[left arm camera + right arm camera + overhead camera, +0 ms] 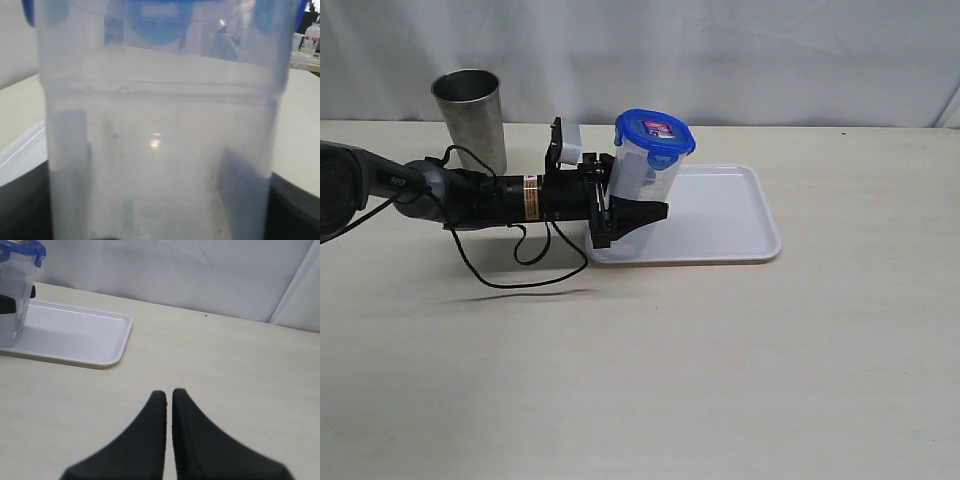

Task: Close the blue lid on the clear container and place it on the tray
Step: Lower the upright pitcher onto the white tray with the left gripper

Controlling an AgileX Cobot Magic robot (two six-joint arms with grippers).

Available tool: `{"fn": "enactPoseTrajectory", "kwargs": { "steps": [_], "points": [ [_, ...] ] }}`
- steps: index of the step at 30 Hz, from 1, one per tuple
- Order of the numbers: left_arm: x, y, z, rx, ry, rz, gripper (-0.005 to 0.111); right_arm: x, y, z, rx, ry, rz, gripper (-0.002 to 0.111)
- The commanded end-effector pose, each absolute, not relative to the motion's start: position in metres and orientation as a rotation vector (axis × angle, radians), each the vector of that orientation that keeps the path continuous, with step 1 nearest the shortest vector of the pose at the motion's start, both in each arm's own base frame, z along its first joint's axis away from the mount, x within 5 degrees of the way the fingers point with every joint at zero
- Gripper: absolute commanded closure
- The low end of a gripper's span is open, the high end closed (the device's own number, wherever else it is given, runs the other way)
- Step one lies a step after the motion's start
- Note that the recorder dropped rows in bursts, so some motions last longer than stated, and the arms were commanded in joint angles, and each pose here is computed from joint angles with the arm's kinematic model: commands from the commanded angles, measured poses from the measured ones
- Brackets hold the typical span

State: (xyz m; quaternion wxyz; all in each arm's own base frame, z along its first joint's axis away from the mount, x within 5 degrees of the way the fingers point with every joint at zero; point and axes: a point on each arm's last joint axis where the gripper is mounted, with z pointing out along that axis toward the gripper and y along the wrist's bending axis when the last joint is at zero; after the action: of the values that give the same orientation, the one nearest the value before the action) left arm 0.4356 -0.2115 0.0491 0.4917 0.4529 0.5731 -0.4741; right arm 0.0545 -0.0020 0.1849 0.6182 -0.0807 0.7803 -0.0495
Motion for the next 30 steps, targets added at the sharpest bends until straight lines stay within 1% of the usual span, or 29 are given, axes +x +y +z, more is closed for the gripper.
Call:
{"fn": "enactPoseTrajectory", "kwargs": {
  "steps": [1,5,12,15,22,24,30],
  "points": [
    [0.432,-0.208,0.026,1.2,1.524,-1.085,0.107,0.054,-0.002,0.184,-0.188,1.796,-0.12,0.104],
    [0.43,-0.209,0.032,1.183,1.458,-1.145,0.107,0.054,-0.002,0.184,-0.188,1.796,-0.12,0.104],
    [0.44,-0.208,0.042,1.046,1.419,-1.097,0.107,0.054,-0.002,0.184,-0.188,1.796,-0.12,0.104],
    [0.443,-0.21,0.052,1.031,1.398,-1.089,0.107,0.054,-0.002,0.184,-0.188,1.796,-0.12,0.104],
    [0.435,-0.235,0.086,1.071,1.31,-1.096,0.107,0.054,-0.002,0.184,-0.188,1.796,-0.12,0.104],
    [0.434,-0.24,0.092,1.052,1.295,-1.099,0.107,0.054,-0.002,0.184,-0.188,1.796,-0.12,0.104],
    [0.432,-0.252,0.098,1.021,1.273,-1.112,0.107,0.055,-0.006,0.186,-0.262,1.777,-0.235,0.104]
  ]
}}
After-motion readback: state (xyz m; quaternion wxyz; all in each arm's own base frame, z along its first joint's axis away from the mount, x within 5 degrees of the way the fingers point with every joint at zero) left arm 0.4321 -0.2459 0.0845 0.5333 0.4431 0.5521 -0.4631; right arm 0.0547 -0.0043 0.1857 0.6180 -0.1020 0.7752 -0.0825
